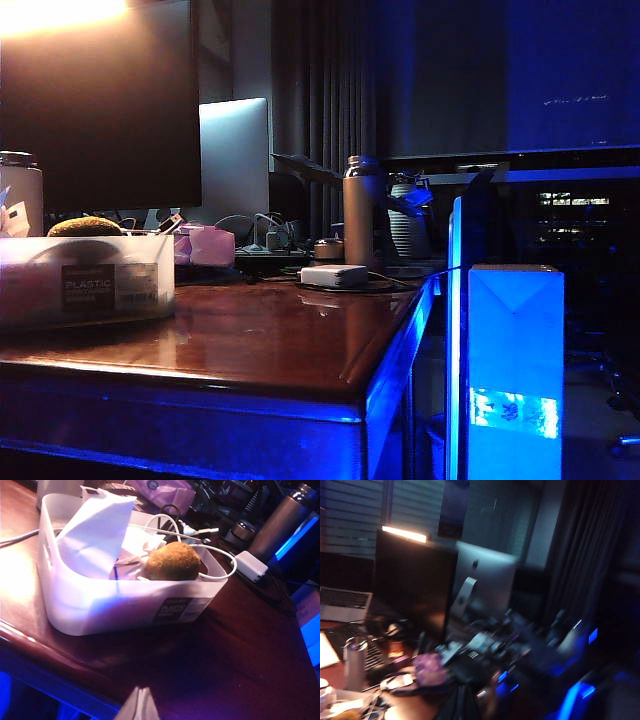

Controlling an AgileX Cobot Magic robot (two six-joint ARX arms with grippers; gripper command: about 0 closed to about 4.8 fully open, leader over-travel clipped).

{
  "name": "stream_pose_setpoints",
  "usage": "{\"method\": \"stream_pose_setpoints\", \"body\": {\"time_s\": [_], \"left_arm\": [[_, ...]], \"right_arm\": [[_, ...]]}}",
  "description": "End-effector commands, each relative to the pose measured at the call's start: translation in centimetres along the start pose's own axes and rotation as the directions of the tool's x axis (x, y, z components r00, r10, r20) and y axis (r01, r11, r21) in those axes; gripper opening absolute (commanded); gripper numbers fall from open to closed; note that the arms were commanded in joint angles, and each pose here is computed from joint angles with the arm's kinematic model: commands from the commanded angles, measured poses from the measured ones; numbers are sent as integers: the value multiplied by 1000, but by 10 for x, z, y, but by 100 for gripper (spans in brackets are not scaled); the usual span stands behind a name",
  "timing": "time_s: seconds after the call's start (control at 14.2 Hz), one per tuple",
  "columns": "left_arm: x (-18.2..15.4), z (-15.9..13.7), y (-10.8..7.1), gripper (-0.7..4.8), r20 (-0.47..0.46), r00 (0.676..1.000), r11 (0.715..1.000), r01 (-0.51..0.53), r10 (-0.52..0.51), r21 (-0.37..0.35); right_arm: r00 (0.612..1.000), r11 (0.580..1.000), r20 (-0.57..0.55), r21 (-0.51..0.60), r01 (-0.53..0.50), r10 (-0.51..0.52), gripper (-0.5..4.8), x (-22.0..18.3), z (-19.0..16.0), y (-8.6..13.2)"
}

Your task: Pick up the kiwi and place it into the translucent box.

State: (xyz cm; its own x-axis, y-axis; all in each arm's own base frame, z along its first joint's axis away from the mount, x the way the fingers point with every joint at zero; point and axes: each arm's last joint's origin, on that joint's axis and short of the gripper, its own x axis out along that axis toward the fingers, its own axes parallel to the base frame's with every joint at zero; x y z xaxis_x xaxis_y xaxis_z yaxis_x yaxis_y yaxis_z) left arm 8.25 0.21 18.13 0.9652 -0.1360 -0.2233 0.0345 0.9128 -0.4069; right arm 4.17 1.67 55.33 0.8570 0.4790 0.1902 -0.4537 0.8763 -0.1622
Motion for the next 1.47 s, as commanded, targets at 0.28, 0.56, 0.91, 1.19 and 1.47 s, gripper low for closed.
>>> {"method": "stream_pose_setpoints", "body": {"time_s": [0.28,0.56,0.91,1.19,1.47], "left_arm": [[-1,1,-1,-2,7,1000,1000,8,-8,2],[-1,1,-1,-2,7,1000,1000,9,-9,2],[-1,1,-1,-2,7,1000,1000,9,-9,2],[-1,2,-1,-2,7,1000,1000,8,-8,2],[-1,1,-1,-2,7,1000,1000,8,-8,2]], "right_arm": [[976,985,-163,72,155,-142,-5,3,-192,13],[959,965,-235,167,200,-158,-5,-13,-300,28],[959,939,-198,240,248,-203,-5,-28,-331,33],[934,923,-185,182,339,-306,-4,-30,-335,30],[937,925,-171,182,335,-305,-5,-29,-334,30]]}}
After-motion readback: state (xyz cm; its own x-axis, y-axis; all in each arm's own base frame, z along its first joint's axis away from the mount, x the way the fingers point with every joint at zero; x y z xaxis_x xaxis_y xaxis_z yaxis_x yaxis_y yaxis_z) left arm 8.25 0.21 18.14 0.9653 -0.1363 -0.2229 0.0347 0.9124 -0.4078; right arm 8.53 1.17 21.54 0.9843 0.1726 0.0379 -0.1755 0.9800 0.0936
